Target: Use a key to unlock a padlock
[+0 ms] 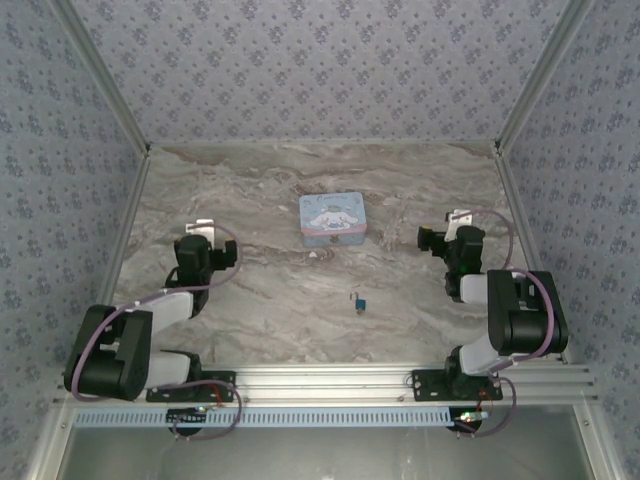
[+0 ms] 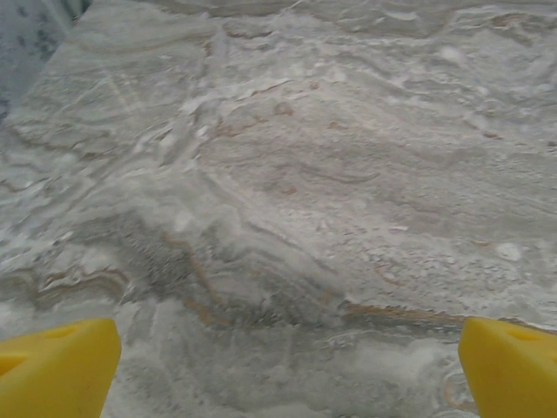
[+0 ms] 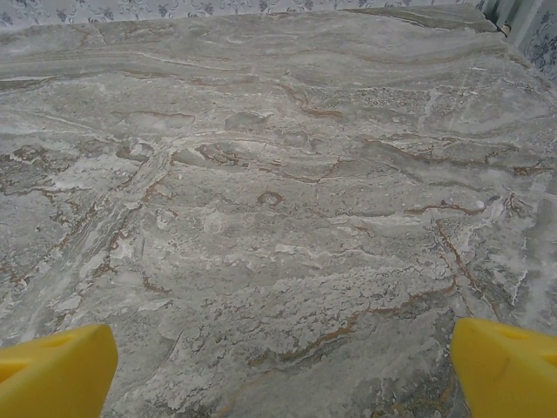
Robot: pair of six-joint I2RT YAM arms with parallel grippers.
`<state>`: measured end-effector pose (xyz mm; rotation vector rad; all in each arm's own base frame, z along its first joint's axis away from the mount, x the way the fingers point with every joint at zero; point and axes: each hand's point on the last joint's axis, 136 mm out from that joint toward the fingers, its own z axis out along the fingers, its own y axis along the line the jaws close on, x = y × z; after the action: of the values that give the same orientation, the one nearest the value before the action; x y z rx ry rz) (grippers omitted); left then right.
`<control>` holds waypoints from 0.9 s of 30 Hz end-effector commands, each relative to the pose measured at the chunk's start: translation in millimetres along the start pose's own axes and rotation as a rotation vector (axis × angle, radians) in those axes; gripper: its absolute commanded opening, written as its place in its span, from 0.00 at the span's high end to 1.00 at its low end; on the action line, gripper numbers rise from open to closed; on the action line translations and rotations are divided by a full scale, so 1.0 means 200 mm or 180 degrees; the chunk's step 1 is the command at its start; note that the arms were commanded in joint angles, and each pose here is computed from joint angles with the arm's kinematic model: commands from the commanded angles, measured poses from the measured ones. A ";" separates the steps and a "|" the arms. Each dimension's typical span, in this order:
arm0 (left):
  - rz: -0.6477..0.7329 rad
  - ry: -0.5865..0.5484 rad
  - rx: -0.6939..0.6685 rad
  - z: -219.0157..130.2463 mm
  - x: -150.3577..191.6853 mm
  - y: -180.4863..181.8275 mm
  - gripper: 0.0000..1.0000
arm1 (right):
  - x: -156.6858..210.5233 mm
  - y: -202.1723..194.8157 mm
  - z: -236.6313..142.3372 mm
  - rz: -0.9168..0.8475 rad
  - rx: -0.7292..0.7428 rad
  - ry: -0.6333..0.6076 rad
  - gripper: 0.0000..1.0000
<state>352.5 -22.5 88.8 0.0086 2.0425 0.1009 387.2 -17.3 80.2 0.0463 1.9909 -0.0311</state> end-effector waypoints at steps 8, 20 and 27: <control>-0.0081 -0.0451 0.0411 -0.03 -0.17 -0.04 0.00 | -0.01 0.00 0.01 -0.0076 0.0040 0.0000 0.00; -0.0249 -0.0463 0.0160 -0.05 -0.16 0.04 0.01 | -0.01 0.00 0.01 -0.0075 0.0045 -0.0001 0.00; -0.0192 -0.0482 0.0068 -0.08 -0.15 0.07 0.00 | 0.00 0.00 0.01 -0.0075 0.0046 0.0004 0.00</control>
<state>353.9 -16.6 115.8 -0.0138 1.9253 0.0135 387.0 -17.5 79.7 0.0454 1.9932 -0.0379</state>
